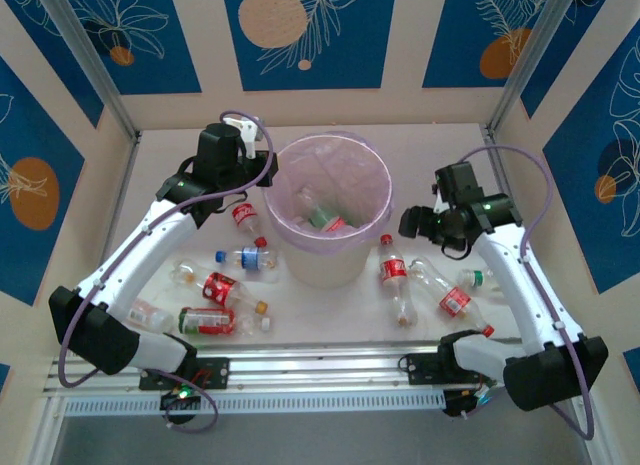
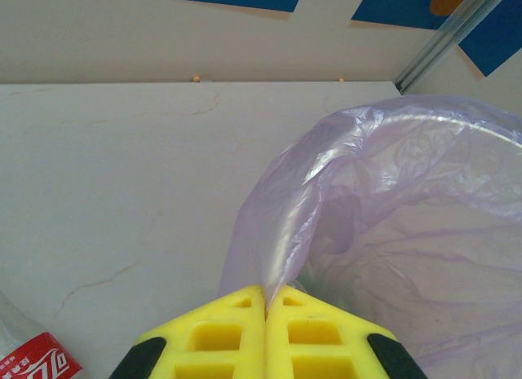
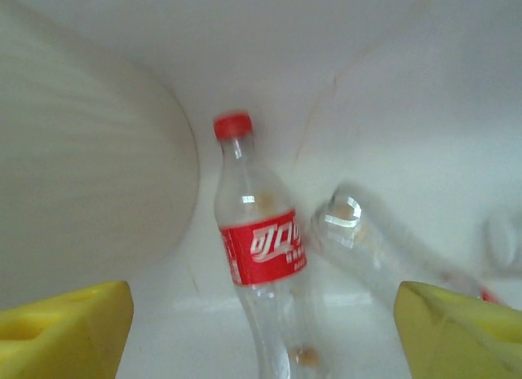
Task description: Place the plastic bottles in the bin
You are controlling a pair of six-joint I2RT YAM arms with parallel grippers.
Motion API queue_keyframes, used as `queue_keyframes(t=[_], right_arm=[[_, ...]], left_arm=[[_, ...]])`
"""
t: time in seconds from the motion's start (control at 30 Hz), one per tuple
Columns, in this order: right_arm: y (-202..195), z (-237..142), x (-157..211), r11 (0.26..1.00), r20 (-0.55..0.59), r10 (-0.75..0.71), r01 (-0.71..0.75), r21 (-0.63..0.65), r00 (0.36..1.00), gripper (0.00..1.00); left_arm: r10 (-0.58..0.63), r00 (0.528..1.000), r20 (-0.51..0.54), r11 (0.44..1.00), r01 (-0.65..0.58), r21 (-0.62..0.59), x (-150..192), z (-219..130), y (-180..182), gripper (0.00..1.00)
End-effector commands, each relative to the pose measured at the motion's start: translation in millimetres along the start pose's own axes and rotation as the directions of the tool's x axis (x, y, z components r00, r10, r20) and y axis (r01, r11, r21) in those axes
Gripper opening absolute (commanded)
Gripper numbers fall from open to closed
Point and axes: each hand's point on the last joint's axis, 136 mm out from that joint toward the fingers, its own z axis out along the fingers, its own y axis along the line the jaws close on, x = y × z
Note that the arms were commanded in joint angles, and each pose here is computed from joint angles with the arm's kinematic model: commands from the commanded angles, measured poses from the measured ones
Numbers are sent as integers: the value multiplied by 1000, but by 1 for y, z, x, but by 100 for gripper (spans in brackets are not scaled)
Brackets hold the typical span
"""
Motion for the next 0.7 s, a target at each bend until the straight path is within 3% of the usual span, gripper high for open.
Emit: queue_keyframes(t=[0.0,0.43,0.67], right_arm=[[8,17,27,995,-92,72,-77,-59,993,82],[17,92,85,995,-315,82,-94,-23,946,73],[6,111,102,995,-361,95,-82,51,928,84]], left_arm=[[10,1000,14,1000,-10,-5,-3,-3,-2,2],[5,1000,14,1000,-4,-5,-4,-2,-3,2],[-3,1000,11,1000,3,0,-2,1,-2,2]])
